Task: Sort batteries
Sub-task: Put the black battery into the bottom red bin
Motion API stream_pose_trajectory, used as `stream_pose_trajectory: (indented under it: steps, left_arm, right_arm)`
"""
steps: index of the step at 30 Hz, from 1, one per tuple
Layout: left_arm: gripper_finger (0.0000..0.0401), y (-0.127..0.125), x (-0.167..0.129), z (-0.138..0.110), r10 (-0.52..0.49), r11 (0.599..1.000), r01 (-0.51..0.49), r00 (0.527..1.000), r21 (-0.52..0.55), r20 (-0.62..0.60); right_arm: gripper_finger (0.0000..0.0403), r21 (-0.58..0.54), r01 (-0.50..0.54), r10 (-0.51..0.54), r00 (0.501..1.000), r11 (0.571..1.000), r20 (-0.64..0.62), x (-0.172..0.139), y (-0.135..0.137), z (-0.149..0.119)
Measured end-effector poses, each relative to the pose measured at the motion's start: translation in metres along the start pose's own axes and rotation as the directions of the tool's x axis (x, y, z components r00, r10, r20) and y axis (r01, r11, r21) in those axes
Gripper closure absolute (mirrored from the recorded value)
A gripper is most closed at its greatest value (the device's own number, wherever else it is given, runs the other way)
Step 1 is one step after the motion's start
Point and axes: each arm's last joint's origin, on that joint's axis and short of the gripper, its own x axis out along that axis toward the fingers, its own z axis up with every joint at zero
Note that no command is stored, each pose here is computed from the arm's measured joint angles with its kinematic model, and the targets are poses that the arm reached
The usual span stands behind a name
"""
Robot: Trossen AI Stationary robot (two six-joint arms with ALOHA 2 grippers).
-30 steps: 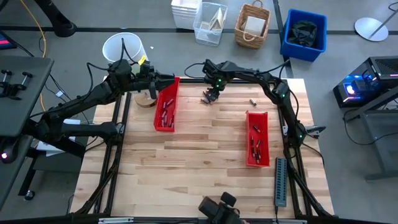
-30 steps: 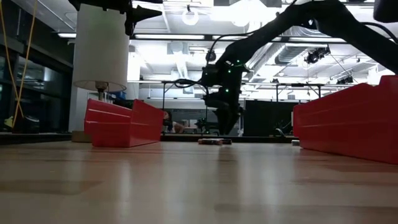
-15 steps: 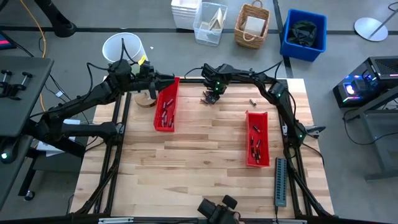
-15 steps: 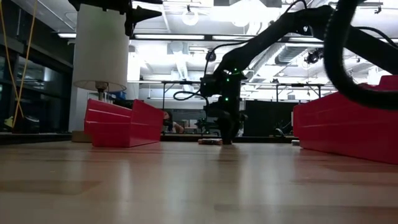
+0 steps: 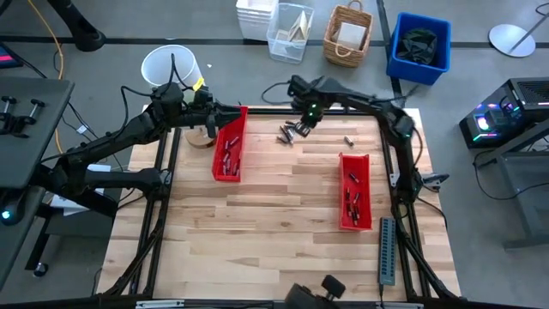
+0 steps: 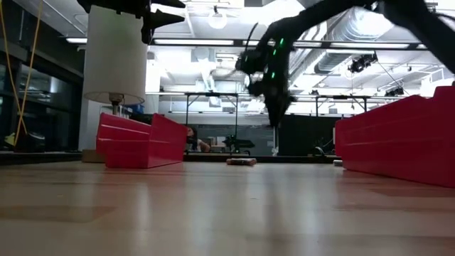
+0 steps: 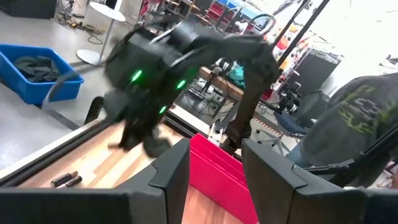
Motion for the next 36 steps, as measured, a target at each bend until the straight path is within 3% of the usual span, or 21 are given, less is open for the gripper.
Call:
stream_pose_trajectory:
  steps: [7, 12, 16, 21, 27, 31, 36]
  left_arm:
    - [0.0266, 0.0, 0.0, 0.0, -0.013, 1.0, 0.013, 1.0, 0.015, -0.01]
    - [0.0266, -0.001, 0.0, -0.001, -0.051, 0.998, 0.053, 0.998, 0.04, -0.029]
    - [0.0266, -0.001, 0.0, -0.001, -0.051, 0.996, 0.053, 0.998, 0.07, -0.028]
    - [0.0266, -0.001, 0.0, -0.001, -0.051, 0.993, 0.053, 0.998, 0.106, -0.027]
    - [0.0266, -0.001, 0.0, -0.001, -0.051, 0.991, 0.054, 0.998, 0.12, -0.024]
    - [0.0266, -0.001, 0.0, -0.001, -0.051, 0.991, 0.053, 0.998, 0.12, -0.024]
    - [0.0266, -0.001, 0.0, -0.001, -0.051, 0.991, 0.053, 0.998, 0.119, -0.024]
  right_arm:
    - [0.0369, 0.088, -0.069, 0.056, 0.987, 0.994, 0.148, -0.095, 0.018, -0.041]
    - [0.0369, 0.169, -0.046, 0.018, 0.987, 0.984, 0.16, -0.119, 0.042, -0.085]
    - [0.0369, 0.293, -0.047, 0.019, 0.995, 0.955, 0.096, -0.107, 0.057, -0.136]
    - [0.0369, 0.488, -0.076, 0.066, 0.997, 0.87, 0.039, -0.083, 0.074, -0.204]
    - [0.0369, 0.638, -0.092, 0.115, 0.993, 0.764, 0.005, -0.063, 0.092, -0.244]
    - [0.0354, 0.653, -0.028, 0.091, 0.994, 0.757, -0.063, -0.047, 0.095, -0.252]
    - [0.0255, 0.611, -0.048, 0.106, 0.993, 0.79, -0.06, -0.053, 0.095, -0.25]
